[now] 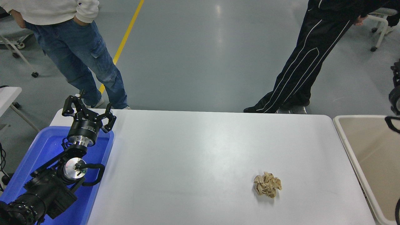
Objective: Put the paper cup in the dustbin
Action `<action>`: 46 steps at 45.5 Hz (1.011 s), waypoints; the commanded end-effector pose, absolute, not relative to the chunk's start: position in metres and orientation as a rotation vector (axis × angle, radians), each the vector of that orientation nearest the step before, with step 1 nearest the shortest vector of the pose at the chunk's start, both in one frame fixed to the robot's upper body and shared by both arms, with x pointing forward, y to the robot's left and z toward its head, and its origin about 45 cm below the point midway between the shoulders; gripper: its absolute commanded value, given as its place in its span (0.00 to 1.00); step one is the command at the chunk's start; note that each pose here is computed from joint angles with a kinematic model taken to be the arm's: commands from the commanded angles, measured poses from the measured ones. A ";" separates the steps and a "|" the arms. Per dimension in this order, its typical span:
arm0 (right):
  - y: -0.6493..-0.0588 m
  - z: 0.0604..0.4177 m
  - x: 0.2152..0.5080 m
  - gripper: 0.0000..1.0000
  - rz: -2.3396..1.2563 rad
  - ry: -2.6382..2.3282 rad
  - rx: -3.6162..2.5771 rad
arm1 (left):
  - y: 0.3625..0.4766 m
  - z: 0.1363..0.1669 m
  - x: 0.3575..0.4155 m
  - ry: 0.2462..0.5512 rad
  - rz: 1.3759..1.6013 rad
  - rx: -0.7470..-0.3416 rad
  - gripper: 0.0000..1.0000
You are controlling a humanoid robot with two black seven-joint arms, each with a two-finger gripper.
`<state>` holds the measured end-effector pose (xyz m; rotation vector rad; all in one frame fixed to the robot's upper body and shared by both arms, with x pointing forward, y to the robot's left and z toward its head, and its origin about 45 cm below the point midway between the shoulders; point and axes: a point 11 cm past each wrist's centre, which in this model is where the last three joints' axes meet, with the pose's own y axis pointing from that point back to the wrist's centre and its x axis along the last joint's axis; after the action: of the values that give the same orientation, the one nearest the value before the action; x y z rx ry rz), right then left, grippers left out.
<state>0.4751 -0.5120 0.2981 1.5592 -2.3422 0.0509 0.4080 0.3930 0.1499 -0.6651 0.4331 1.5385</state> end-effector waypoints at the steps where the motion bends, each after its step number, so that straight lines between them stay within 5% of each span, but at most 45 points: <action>1: -0.474 0.348 0.487 0.99 0.045 -2.453 1.868 | 0.393 0.1499 0.4080 0.433 1.539 -0.666 1.00; 32: -0.441 0.219 0.427 0.99 -0.340 -2.683 2.011 | 0.393 0.1499 0.4080 0.433 1.539 -0.666 1.00; 46: -0.442 0.201 0.408 0.99 -0.258 -2.717 2.051 | 0.393 0.1499 0.4080 0.433 1.538 -0.665 1.00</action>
<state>0.4239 -0.4439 0.2185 2.0299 -2.6894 -0.2598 0.4080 0.3929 0.1498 -0.6651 0.4331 1.5384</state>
